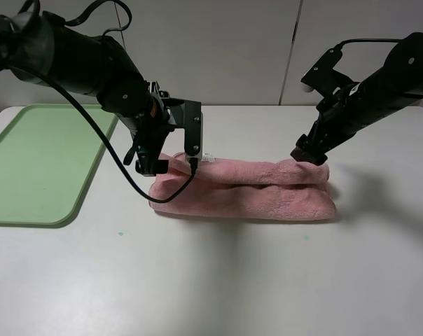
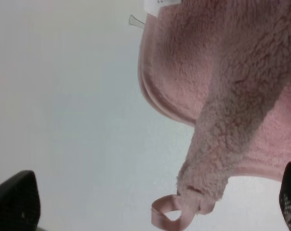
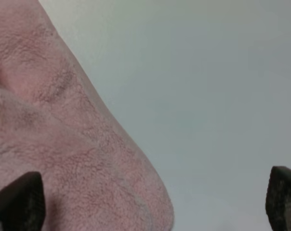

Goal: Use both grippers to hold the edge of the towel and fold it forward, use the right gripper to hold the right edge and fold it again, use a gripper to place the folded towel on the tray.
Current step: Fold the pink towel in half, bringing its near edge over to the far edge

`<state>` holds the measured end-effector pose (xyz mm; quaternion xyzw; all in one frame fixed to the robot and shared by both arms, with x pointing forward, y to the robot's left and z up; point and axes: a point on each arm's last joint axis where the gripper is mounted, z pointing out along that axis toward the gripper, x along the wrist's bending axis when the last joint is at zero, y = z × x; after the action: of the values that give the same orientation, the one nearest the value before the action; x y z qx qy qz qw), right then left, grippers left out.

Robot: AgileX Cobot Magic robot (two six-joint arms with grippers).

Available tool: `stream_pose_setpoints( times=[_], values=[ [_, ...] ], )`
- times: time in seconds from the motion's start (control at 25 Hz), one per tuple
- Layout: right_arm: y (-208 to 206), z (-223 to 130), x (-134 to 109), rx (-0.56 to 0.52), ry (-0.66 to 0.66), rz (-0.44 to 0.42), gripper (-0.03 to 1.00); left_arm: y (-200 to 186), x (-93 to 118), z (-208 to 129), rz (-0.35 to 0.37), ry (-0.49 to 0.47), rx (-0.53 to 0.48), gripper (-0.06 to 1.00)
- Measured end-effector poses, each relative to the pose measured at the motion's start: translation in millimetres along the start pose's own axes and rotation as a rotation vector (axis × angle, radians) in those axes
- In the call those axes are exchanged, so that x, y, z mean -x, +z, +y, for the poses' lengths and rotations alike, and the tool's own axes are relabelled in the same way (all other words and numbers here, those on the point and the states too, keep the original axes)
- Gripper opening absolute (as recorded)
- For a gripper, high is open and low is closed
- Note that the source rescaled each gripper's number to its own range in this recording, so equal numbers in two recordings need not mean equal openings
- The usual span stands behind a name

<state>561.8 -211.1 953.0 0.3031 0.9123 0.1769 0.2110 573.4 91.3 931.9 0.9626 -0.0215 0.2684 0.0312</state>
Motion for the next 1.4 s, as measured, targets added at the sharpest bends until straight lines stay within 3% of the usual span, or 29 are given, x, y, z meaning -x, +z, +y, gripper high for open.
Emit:
stream_pose_setpoints(
  times=[0.68,0.84,1.16,1.4],
  values=[
    [0,-1,-1,-0.01,0.01,0.011,1.0,0,0,1,0.003,-0.019,0.006,1.0],
    [0,-1,-1,-0.014,0.01,0.016,1.0,-14,-1,-2,-0.008,-0.15,-0.043,1.0],
    [0,-1,-1,-0.014,0.053,0.016,1.0,-91,-18,-15,0.087,-0.466,-0.047,1.0],
    [0,-1,-1,-0.014,0.071,0.016,1.0,-143,-7,-39,0.142,-0.642,-0.017,1.0]
  ],
)
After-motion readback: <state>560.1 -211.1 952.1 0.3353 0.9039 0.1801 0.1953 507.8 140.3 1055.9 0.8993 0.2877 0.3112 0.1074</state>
